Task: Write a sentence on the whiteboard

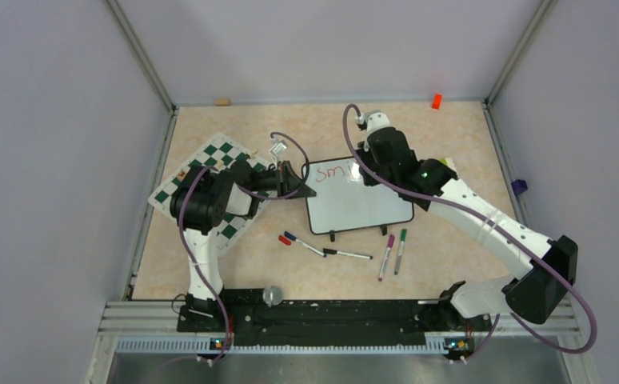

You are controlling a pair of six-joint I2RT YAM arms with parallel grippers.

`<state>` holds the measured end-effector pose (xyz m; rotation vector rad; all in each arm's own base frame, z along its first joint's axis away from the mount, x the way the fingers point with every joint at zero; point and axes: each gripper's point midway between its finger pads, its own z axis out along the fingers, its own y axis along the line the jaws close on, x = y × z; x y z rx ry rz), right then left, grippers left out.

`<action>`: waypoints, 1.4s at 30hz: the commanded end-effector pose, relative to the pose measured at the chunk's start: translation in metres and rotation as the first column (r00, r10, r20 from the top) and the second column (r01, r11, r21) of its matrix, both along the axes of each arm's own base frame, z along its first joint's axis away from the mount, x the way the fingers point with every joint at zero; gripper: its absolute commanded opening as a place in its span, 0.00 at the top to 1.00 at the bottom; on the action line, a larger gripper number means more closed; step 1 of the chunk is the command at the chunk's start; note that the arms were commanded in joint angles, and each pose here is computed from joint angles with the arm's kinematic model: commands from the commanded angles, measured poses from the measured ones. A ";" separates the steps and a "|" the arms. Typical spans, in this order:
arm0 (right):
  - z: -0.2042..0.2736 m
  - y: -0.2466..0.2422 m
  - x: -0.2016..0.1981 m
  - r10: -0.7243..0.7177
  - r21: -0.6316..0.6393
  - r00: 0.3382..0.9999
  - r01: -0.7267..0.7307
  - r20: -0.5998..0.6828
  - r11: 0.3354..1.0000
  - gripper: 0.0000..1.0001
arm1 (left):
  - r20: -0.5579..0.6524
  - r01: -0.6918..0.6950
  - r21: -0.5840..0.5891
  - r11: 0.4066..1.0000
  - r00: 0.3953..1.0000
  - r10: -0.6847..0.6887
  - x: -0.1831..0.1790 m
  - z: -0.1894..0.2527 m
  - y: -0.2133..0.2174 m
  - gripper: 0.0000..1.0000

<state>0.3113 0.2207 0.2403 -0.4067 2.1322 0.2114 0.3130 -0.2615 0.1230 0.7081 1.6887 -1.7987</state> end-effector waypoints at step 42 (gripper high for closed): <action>-0.038 -0.021 -0.013 -0.036 -0.028 0.997 0.034 -0.064 0.999 1.00 | 0.063 0.065 -0.002 0.998 0.996 -0.065 -0.012 0.008 -0.001 1.00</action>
